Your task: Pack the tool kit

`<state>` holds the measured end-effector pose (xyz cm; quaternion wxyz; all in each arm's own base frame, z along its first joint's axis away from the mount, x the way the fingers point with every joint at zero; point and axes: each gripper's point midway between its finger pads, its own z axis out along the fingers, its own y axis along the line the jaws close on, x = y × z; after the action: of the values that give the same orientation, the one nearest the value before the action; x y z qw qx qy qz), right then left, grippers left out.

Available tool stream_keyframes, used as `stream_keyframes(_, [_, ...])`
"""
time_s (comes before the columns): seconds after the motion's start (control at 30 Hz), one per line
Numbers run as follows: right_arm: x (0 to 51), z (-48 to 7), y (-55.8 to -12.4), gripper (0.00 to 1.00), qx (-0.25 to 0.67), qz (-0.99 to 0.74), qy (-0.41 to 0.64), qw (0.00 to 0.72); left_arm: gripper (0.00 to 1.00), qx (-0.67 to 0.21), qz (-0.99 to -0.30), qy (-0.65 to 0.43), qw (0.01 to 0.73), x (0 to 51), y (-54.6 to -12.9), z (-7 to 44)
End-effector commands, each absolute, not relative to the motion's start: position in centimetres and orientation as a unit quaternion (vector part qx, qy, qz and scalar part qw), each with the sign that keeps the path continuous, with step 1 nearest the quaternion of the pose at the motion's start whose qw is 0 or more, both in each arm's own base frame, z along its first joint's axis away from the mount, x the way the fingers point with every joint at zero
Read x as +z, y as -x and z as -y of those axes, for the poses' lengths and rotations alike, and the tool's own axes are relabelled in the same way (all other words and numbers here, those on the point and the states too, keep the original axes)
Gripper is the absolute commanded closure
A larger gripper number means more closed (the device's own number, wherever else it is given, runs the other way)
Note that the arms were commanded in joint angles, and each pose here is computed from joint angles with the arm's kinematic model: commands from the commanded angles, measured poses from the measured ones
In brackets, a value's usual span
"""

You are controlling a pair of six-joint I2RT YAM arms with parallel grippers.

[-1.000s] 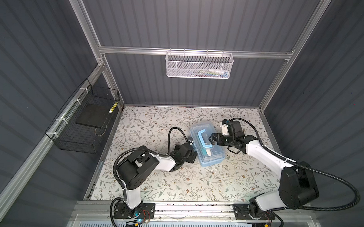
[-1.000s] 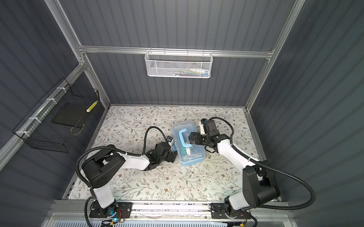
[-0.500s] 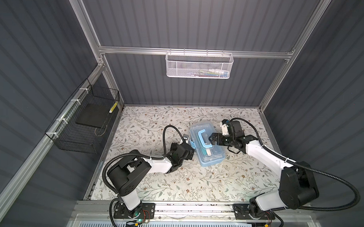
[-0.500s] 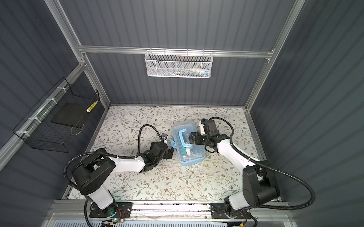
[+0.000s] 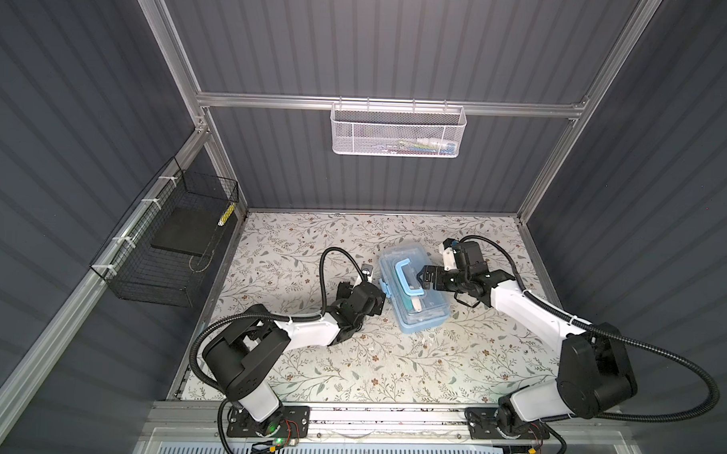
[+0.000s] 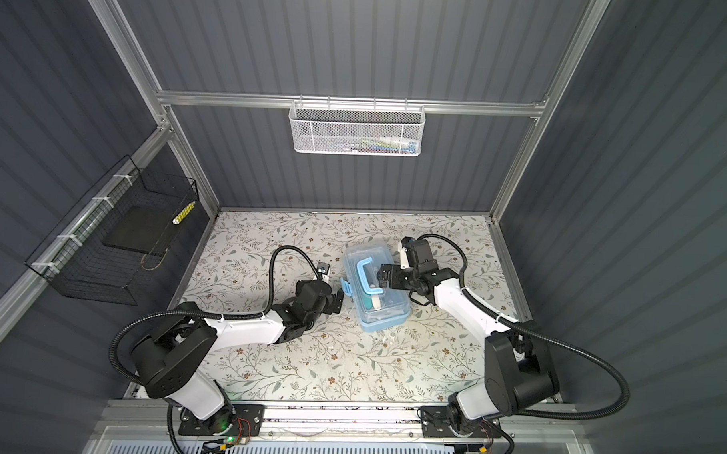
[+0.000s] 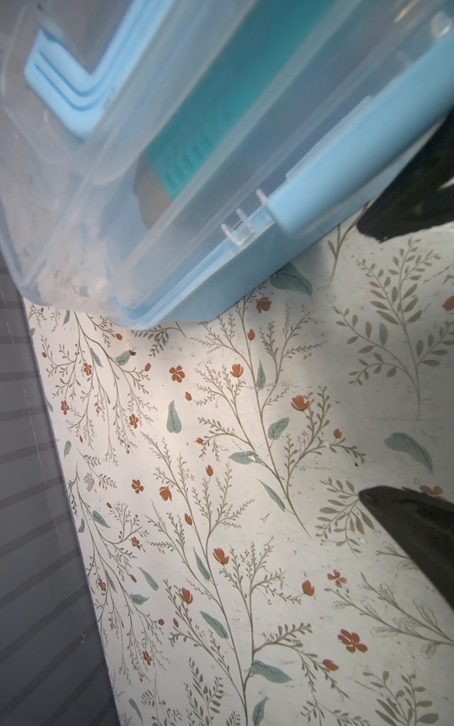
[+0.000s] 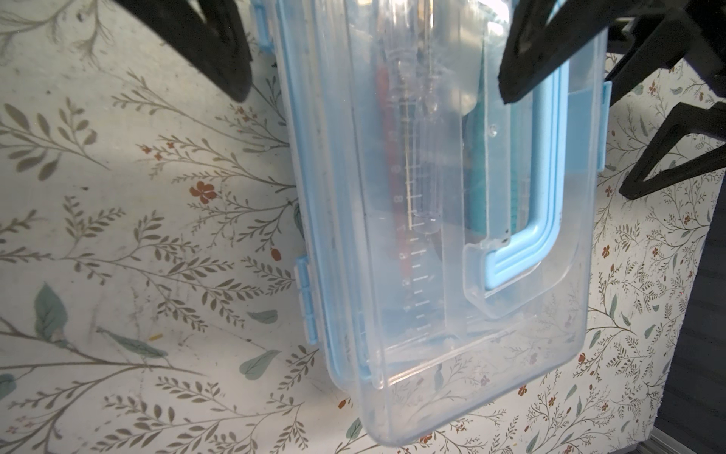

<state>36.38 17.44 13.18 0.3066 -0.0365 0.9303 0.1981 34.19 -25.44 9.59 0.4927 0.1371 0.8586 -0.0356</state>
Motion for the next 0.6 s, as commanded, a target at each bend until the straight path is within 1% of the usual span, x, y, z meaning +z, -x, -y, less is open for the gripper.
stream_keyframes(0.0, [12.9, -17.3, -36.1, 0.01, 0.196, -0.932, 0.034, 0.302, 0.01, -0.048, -0.851, -0.129, 0.507, 11.6, -34.8, 26.3])
stream_keyframes(0.37, [13.9, -16.1, -36.0, 0.02, 0.165, -0.935, 0.032, 0.313, 0.01, -0.082, -0.85, -0.141, 0.501, 11.5, -35.4, 28.5])
stream_keyframes(0.47, [14.8, -15.7, -36.0, 0.09, 0.156, -0.934, 0.033, 0.321, 0.01, -0.089, -0.85, -0.143, 0.5, 11.5, -35.3, 28.8])
stream_keyframes(0.5, [15.1, -15.7, -36.0, 0.13, 0.155, -0.933, 0.032, 0.324, 0.02, -0.09, -0.85, -0.144, 0.498, 11.4, -35.3, 28.8])
stream_keyframes(0.57, [15.9, -15.6, -36.1, 0.25, 0.156, -0.931, 0.031, 0.329, 0.02, -0.093, -0.851, -0.146, 0.496, 11.3, -35.3, 29.0])
